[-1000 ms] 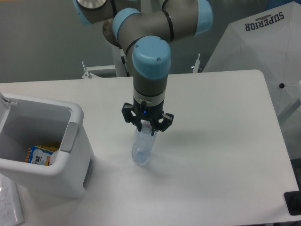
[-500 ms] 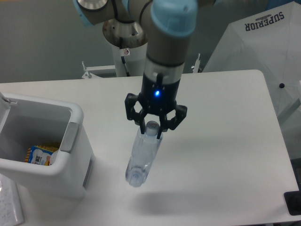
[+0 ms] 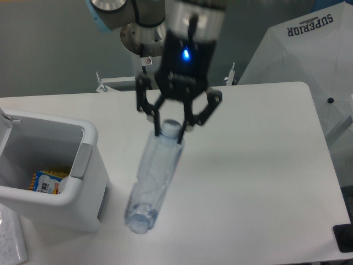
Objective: Place the trash in the trash can
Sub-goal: 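Lift the bottle and carry it over the bin, then lower the bottle into the bin and open the gripper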
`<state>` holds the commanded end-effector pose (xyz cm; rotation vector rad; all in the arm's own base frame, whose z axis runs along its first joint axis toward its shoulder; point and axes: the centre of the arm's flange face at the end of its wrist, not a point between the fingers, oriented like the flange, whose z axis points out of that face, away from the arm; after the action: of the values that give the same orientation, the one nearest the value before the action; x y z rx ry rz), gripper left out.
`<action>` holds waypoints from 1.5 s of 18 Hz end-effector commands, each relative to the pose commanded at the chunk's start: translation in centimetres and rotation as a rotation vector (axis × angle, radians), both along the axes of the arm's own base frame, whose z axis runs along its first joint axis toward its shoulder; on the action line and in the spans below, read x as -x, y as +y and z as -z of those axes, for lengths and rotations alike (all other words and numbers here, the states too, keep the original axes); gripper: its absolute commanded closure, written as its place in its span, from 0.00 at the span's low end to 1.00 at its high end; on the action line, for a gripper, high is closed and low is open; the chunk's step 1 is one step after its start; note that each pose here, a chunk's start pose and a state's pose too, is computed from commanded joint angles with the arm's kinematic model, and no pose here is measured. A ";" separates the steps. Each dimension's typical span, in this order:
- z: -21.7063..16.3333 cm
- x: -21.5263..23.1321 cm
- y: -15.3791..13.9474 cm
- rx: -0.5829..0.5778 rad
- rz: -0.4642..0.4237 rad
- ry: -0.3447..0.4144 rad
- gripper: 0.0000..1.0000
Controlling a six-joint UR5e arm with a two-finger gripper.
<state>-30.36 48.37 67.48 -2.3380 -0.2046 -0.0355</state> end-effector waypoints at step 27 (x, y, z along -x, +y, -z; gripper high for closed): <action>7.7 -16.5 5.2 0.149 0.328 0.000 0.93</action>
<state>-13.89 53.55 59.81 -2.4968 0.1847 -0.1869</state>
